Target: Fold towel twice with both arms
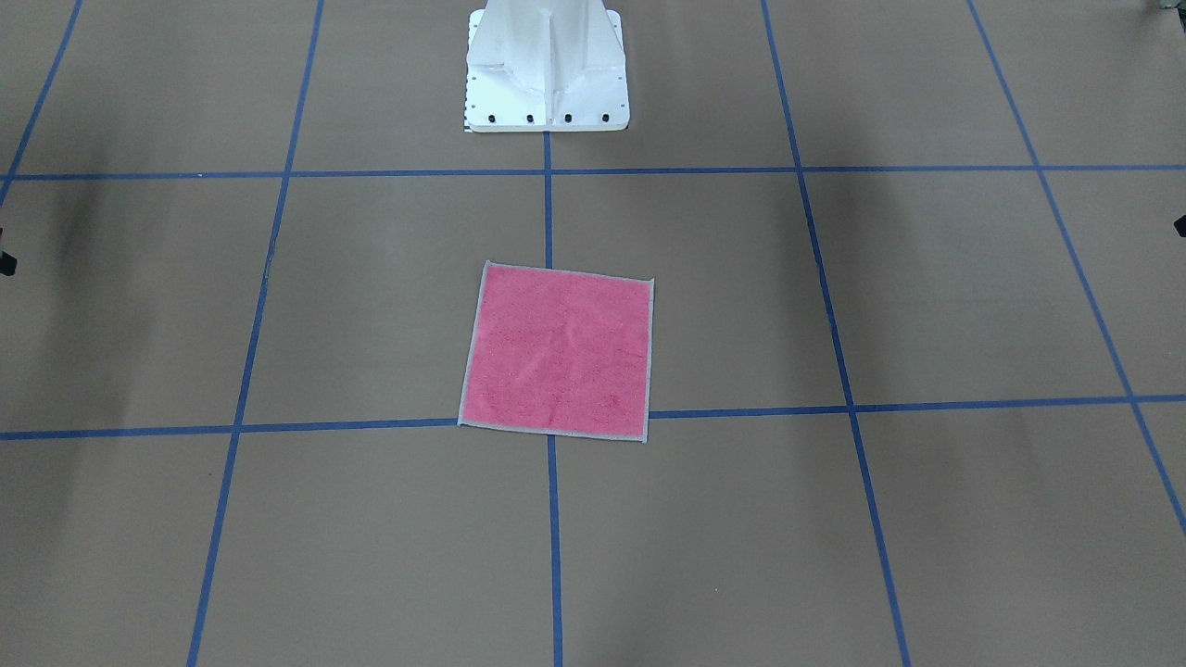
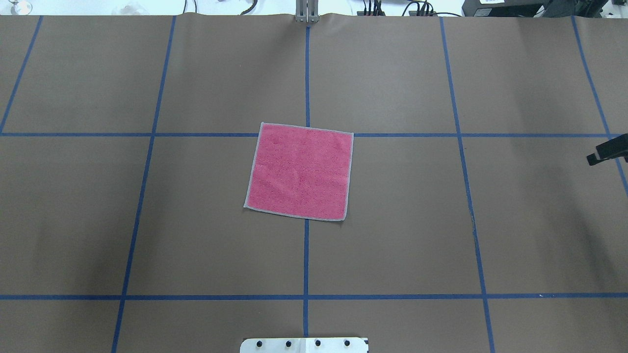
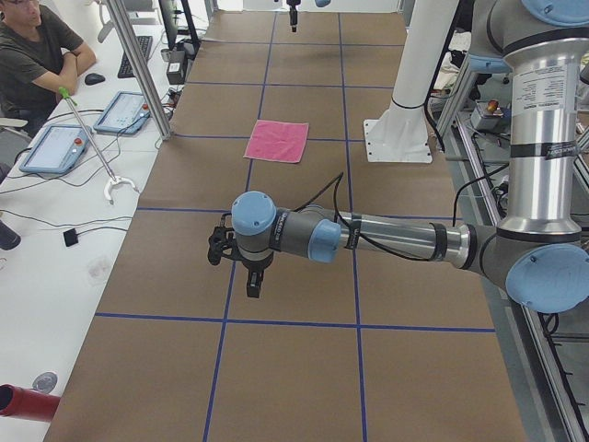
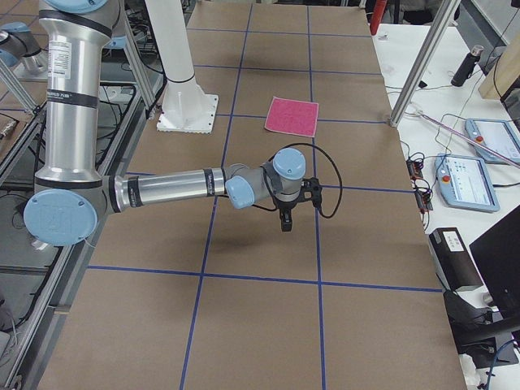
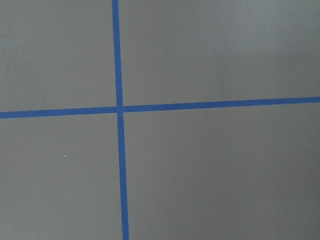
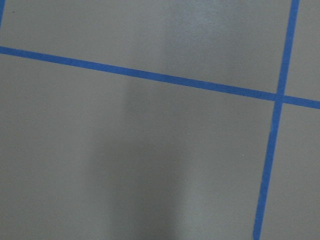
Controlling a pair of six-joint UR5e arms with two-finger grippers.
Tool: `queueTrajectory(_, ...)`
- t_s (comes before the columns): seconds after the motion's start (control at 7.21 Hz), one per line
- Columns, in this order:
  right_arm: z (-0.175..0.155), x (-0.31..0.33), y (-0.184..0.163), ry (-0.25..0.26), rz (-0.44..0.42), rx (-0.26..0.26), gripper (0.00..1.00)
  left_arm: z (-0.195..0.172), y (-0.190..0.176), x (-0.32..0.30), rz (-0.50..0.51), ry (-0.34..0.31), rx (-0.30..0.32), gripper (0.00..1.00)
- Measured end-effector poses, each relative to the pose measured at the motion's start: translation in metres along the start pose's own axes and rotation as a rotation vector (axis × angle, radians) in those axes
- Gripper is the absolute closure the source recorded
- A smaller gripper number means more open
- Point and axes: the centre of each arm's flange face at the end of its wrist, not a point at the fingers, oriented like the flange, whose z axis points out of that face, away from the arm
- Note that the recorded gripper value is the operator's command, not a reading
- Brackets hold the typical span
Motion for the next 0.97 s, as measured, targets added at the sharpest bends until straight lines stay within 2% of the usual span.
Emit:
queueTrajectory(0.28,0.028,-0.070,-0.001,-0.085,0.102,0.016,0.00,0.018,-0.010,0.028,-0.025,0.006,-0.022,0.00)
queueTrajectory(0.42,0.043,-0.116,-0.005,-0.120,0.184,0.008,0.00,0.024,-0.011,0.034,-0.059,0.006,-0.033,0.00)
queueTrajectory(0.69,0.076,-0.222,-0.011,-0.158,0.387,0.008,0.01,0.032,-0.013,0.046,-0.084,0.011,-0.040,0.00)
queueTrajectory(0.83,0.091,-0.278,-0.004,-0.179,0.478,0.016,0.02,0.035,-0.013,0.050,-0.087,0.015,-0.039,0.00)
queueTrajectory(0.97,0.103,-0.329,0.010,-0.203,0.557,0.025,0.08,0.039,-0.013,0.053,-0.088,0.017,-0.042,0.00)
